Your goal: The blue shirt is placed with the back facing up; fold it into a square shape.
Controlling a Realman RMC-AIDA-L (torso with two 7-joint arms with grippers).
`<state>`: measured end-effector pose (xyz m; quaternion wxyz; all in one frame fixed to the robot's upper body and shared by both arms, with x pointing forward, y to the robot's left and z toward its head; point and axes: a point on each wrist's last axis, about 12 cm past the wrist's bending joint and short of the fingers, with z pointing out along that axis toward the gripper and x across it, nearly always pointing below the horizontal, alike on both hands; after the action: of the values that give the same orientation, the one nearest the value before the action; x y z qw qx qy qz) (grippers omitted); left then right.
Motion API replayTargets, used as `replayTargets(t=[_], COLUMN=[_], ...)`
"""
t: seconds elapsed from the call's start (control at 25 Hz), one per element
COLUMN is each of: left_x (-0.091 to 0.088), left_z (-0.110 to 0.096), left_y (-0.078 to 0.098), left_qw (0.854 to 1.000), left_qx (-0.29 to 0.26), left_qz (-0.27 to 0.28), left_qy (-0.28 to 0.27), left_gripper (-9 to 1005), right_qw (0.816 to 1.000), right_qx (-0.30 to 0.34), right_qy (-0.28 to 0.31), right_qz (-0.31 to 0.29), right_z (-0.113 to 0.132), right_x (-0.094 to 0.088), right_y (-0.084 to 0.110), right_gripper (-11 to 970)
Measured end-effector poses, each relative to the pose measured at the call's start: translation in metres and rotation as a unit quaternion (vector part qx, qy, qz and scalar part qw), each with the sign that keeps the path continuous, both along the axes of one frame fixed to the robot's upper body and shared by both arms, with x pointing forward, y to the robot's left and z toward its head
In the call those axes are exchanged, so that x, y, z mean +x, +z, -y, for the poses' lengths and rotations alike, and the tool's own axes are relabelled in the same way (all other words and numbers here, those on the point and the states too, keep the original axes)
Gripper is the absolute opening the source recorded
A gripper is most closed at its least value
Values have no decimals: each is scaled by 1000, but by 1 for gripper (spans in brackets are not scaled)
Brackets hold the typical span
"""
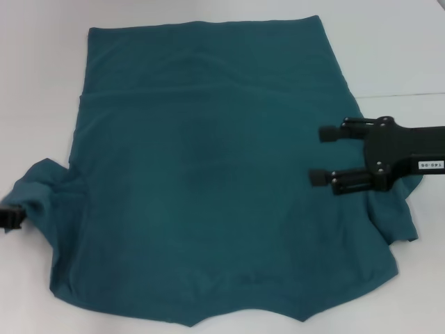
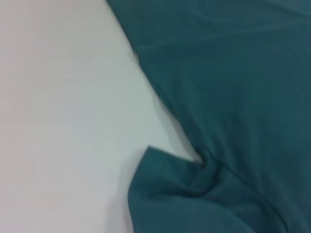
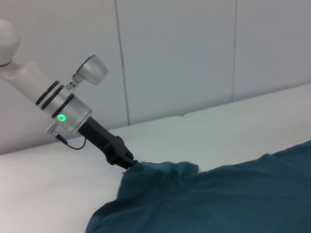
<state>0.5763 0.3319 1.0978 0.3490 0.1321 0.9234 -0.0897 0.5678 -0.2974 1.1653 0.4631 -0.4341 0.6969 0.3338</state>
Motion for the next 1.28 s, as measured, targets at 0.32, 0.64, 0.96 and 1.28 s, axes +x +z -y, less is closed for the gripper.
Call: replayTargets(t=[0.32,0.64,0.96,1.28], left_x=[15,22,18,13], left_z=[21,66,109,138], left_y=[29,47,39,29], left_qw=[997,978,929,901], left_qx=[40,107,209,244], left_qz=[43,79,102,118], left_qy=[-52,-159,-288,-338], left_gripper=[50,49,50,58], right_qw=[998,996,994,994], right_qx=[38,59,63,64], right_qy=[-46,-74,-86,-86], right_qz=[7,4,5,13], right_z=[20,34,40,39], right_x=[-12,-23,-28,-25], right_y=[-4,-10,-14,-12], right_gripper=[947,947,946,946])
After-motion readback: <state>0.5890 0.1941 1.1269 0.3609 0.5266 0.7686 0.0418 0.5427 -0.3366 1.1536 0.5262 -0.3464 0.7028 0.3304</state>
